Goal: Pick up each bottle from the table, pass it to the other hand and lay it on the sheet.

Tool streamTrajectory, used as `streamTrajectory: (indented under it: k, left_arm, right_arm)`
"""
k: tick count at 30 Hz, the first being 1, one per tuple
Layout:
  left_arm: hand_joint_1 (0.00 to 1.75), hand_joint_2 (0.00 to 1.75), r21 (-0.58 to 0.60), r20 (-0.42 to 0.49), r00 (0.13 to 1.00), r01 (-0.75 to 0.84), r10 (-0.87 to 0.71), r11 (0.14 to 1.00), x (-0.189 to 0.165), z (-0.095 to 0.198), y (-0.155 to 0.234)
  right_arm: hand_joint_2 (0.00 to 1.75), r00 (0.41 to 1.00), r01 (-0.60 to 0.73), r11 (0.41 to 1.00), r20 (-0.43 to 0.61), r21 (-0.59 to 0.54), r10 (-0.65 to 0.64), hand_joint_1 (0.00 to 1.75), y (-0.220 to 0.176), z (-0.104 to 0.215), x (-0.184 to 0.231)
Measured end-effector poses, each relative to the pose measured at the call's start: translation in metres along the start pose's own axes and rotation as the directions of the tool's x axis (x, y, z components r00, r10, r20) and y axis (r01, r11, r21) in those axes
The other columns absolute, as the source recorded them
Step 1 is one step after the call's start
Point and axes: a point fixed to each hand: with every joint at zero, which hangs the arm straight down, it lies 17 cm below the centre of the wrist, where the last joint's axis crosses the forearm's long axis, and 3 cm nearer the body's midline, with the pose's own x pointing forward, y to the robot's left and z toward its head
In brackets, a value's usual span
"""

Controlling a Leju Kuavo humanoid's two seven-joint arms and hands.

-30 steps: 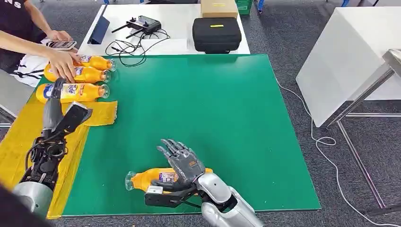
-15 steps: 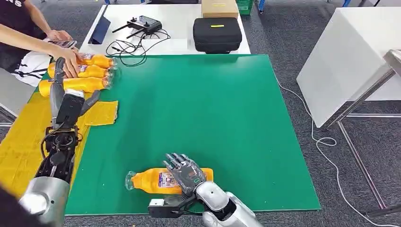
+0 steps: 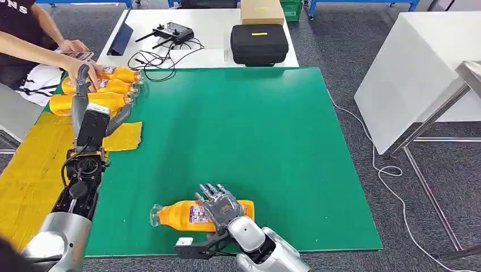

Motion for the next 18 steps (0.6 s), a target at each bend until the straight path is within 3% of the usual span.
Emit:
streamTrajectory:
  k: [1,13,18]
  left_arm:
    - [0.00,1.75,-0.001,-0.002,1.000,-0.003,0.003,1.000,0.001,0.000,-0.001]
    - [0.00,1.75,-0.027,-0.006,0.999,-0.038,0.038,0.999,0.012,0.000,-0.020]
    - [0.00,1.75,-0.043,-0.024,0.994,-0.110,0.109,0.993,0.013,0.006,-0.027]
  right_arm:
    - [1.75,1.000,0.000,1.000,-0.004,0.006,0.000,1.75,0.002,0.000,-0.001]
    - [1.75,0.997,0.031,0.998,-0.065,-0.051,-0.034,1.75,-0.012,-0.005,-0.017]
    - [1.75,0.983,0.140,0.968,-0.090,-0.209,-0.162,1.75,-0.045,-0.006,-0.027]
